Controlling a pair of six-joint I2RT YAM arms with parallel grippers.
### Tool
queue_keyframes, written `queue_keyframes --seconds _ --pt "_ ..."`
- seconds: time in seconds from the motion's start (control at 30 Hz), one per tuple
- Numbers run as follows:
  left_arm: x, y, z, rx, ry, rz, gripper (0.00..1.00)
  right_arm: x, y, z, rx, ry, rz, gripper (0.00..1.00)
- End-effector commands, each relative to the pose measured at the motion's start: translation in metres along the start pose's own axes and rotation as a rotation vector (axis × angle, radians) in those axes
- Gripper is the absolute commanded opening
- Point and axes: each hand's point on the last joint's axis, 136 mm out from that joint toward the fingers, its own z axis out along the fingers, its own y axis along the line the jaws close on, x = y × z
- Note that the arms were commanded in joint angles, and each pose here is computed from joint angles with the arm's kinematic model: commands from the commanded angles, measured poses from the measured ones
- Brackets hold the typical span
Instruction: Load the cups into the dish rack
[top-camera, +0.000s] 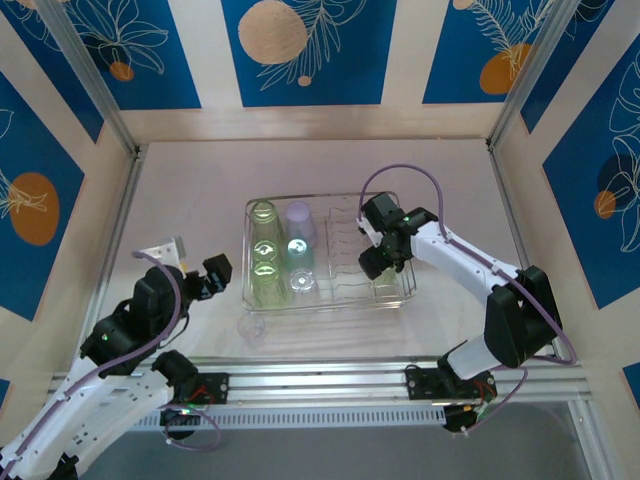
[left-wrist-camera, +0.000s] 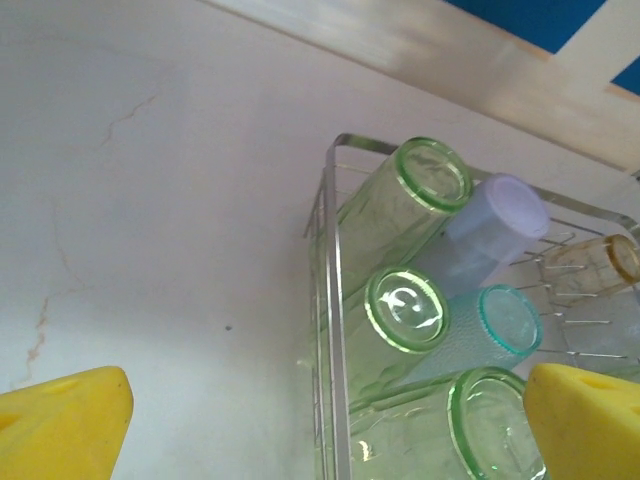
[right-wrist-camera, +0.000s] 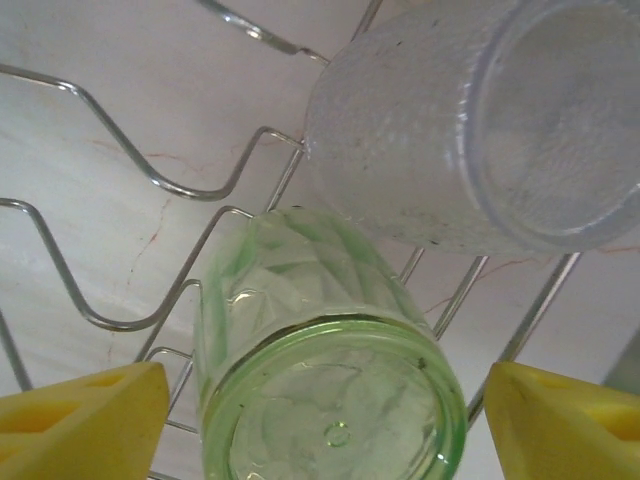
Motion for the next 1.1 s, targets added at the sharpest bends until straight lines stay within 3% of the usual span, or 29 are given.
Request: queue_keyframes --seconds 0.0,0.27,0.47,0.73,0.9,1.07 --pt "0.018 0.028 0.002 -0.135 0.053 -0.055 1.0 0.008 -0.004 0.001 0.02 0.053 0.02 0.86" --pt "0.072 0.053 0.011 -0.312 0.283 -0.137 0.97 -0.001 -0.007 -0.031 0.021 0.006 0.072 0.87" --pt "0.118 0.045 0.024 -0.3 0.465 -0.203 0.81 -0.011 -0.012 -0.065 0.011 -0.101 0.134 0.83" --pt "0.153 0.049 0.015 -0.283 0.588 -0.246 0.67 -0.019 -0.02 -0.104 -0.031 -0.233 0.202 0.81" --pt "0.18 0.039 0.008 -0.187 0.697 -0.282 0.63 -0.019 -0.023 -0.108 -0.063 -0.258 0.245 0.81" --pt "0.189 0.042 0.003 -0.163 0.717 -0.275 0.63 -0.018 -0.021 -0.106 -0.089 -0.254 0.265 0.8"
